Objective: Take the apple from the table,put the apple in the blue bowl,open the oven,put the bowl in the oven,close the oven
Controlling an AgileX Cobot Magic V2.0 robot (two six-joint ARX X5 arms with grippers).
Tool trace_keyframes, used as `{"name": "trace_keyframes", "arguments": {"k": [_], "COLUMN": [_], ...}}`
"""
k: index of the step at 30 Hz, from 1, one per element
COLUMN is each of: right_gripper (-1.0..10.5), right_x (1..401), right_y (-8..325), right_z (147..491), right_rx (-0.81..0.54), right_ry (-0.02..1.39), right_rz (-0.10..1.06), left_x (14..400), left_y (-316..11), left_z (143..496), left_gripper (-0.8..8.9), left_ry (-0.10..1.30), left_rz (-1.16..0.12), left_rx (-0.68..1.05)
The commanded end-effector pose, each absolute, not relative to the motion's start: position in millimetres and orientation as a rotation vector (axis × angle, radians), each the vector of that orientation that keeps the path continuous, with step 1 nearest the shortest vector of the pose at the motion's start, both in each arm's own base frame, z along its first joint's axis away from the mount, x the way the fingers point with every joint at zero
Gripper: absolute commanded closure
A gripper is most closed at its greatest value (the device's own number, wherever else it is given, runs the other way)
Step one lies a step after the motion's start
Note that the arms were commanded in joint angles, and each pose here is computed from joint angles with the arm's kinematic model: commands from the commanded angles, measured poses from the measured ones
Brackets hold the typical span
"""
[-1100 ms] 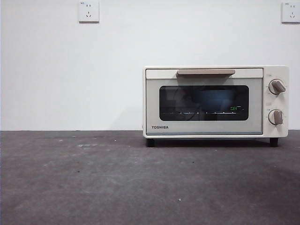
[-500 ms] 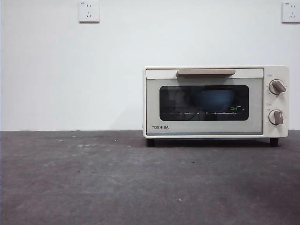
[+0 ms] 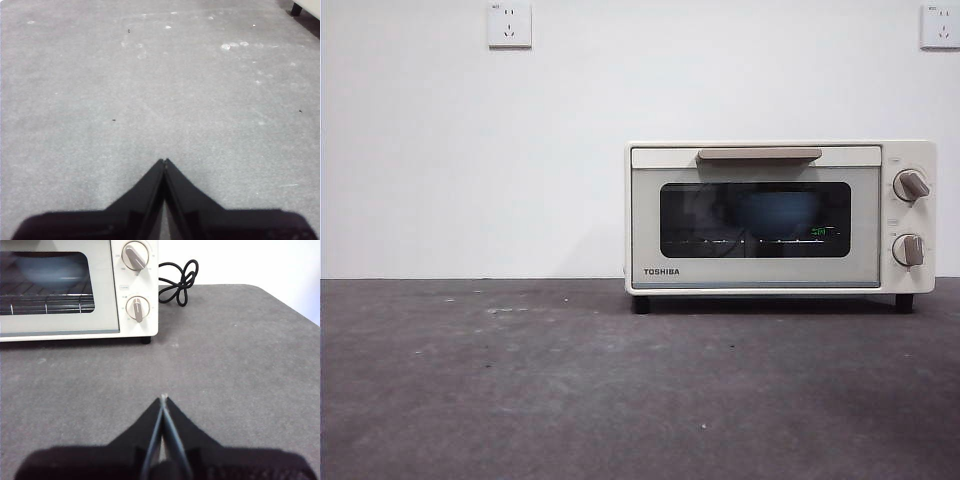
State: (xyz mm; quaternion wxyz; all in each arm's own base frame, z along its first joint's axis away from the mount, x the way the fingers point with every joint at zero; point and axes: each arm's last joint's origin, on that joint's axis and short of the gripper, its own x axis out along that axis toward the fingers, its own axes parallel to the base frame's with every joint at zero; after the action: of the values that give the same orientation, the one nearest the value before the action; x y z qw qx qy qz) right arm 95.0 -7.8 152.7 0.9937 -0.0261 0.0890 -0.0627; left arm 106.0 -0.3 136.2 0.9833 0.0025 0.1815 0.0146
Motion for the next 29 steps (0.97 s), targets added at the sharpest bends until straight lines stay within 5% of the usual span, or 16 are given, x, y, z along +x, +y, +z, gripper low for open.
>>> {"name": "trace_keyframes", "arguments": {"k": [1, 29], "right_gripper": [9.5, 9.5], "right_x": [95.5, 95.5], "right_y": [-7.7, -7.7], "right_z": [149.9, 149.9], "right_rx": [-0.049, -0.049], "right_ry": [0.181, 0.181], "right_rz": [-0.122, -0.122], "left_x": [106.0, 96.6], "left_y": [0.0, 0.1], "left_z": [133.8, 152.8], "left_gripper": [8.17, 8.17], "left_ry": [0.366, 0.133], "left_rz": [0.035, 0.033], "left_rx": [-0.002, -0.009]}}
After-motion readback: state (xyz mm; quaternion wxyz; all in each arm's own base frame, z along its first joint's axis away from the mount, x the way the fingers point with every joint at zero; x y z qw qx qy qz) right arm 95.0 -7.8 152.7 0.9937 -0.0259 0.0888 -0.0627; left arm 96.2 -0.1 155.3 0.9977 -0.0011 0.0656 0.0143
